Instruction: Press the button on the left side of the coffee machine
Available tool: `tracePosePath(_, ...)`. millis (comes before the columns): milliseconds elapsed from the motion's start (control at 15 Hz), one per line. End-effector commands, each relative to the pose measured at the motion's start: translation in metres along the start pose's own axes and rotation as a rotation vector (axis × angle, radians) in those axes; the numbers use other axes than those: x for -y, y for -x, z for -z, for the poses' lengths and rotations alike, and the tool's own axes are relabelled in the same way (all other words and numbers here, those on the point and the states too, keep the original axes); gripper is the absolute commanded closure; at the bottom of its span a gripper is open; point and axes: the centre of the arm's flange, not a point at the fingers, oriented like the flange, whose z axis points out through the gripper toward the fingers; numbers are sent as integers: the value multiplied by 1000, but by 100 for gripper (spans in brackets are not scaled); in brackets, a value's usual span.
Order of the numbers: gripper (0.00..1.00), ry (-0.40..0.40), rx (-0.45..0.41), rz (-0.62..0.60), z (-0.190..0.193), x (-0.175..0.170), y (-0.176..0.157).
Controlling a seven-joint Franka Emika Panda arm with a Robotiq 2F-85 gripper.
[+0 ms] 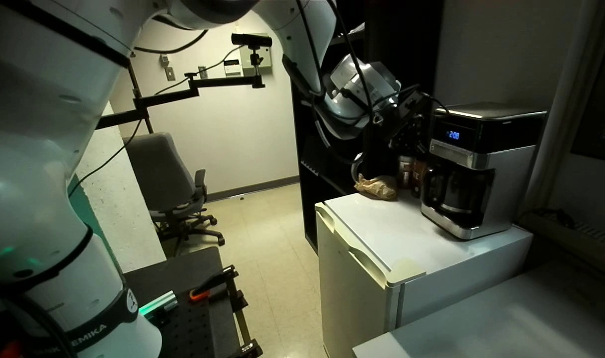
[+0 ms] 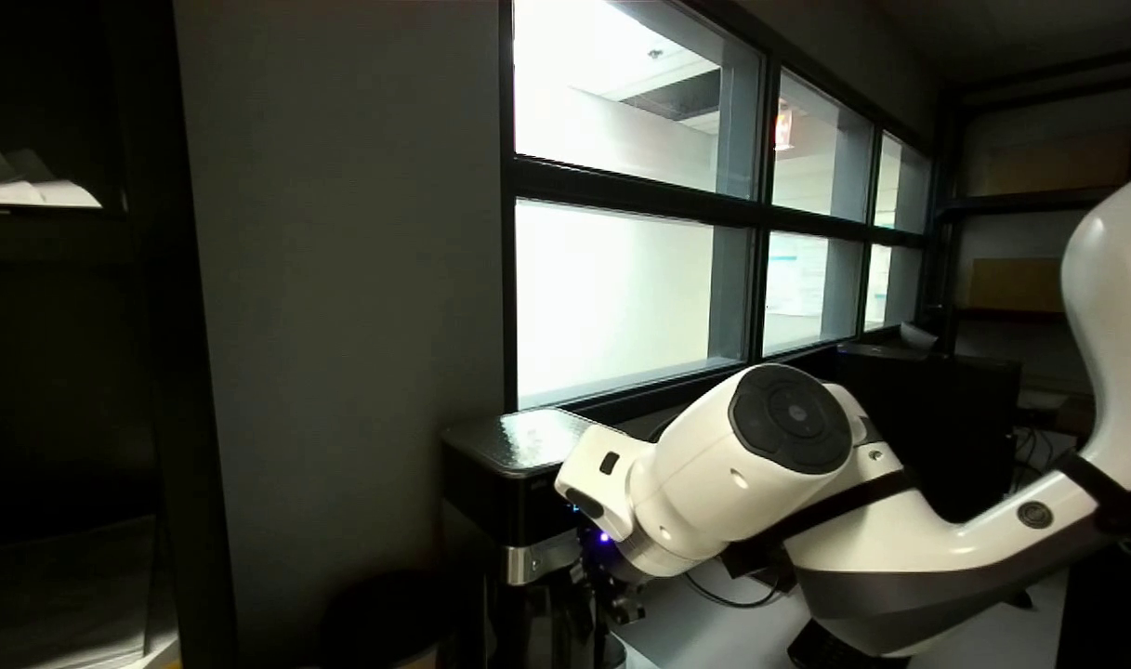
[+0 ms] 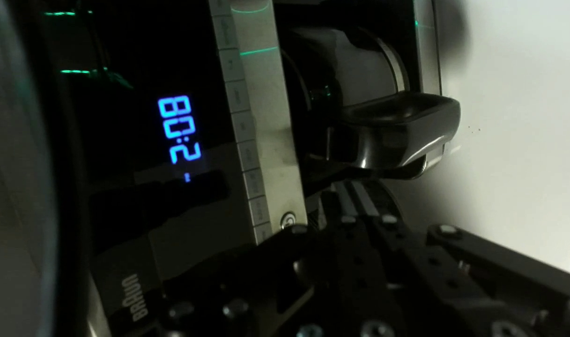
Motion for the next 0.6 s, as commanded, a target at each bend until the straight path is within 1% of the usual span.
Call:
tracePosePath(0,100,31,-32,19,-15,-9,-13)
tracePosePath(533,100,44,-49,17,-25,-16,-25)
